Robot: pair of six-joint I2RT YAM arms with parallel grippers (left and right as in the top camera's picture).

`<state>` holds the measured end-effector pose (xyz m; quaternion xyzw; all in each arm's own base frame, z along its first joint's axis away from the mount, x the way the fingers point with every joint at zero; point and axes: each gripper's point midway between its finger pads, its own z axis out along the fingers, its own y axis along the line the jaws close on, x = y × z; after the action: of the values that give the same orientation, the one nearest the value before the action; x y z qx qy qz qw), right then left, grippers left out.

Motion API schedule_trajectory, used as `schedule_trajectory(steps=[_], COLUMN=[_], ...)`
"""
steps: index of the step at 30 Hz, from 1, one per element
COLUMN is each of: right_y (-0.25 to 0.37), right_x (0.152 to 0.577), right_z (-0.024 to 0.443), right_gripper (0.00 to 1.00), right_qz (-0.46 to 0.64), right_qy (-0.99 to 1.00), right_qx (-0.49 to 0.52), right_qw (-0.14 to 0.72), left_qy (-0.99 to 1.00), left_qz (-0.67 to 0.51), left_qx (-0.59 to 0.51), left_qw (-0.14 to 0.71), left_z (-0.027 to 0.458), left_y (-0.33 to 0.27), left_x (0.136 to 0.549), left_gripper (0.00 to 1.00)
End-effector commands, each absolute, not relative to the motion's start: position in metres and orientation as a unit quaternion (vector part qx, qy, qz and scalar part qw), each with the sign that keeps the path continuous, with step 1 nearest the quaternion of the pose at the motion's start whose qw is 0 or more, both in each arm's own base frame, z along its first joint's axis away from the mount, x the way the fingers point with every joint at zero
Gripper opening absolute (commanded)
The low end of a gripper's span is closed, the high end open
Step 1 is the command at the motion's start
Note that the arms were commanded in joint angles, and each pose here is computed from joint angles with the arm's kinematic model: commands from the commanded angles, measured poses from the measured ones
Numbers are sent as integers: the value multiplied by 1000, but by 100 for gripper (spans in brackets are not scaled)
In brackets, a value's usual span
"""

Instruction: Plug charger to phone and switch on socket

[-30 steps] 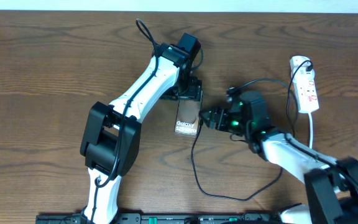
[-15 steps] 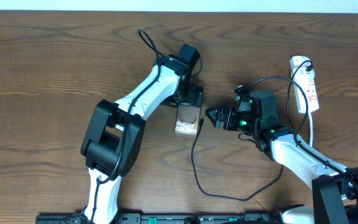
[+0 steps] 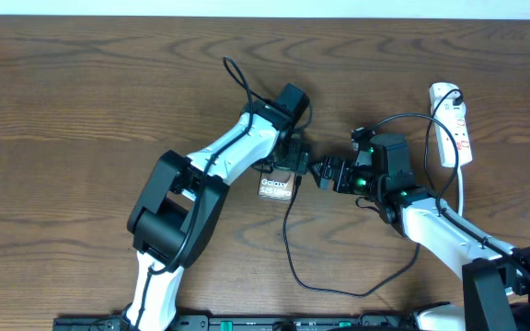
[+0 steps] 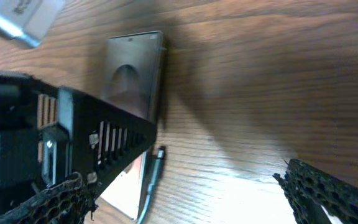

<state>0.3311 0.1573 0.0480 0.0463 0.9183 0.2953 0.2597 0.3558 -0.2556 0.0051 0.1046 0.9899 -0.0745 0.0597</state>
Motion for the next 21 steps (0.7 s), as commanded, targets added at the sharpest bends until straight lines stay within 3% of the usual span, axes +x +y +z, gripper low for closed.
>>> schedule_trajectory(steps=[1,6,13,17,21], right_y=[150,151,151,150,153], right_x=[340,338,337,335,333], right_z=[54,53,51,50,49], right_gripper=[99,99,99,99,99], right_qz=[273,274,273,271,272], right_qy=[919,920,921,923,924], right_qx=[50,50,50,51,47], right_qw=[281,277,274,268,266], left_qy=[993,993,993,996,997], left_qz=[-28,20,49,46,39], left_qx=[89,82,48,27,23], left_qw=[72,84,92,74,62], left_z=[-3,-9,-10,-9,10], left_y=[-246,-230,-207,-191,-178], left_x=[349,349,358,359,360], left_gripper=[95,68,64,51,51])
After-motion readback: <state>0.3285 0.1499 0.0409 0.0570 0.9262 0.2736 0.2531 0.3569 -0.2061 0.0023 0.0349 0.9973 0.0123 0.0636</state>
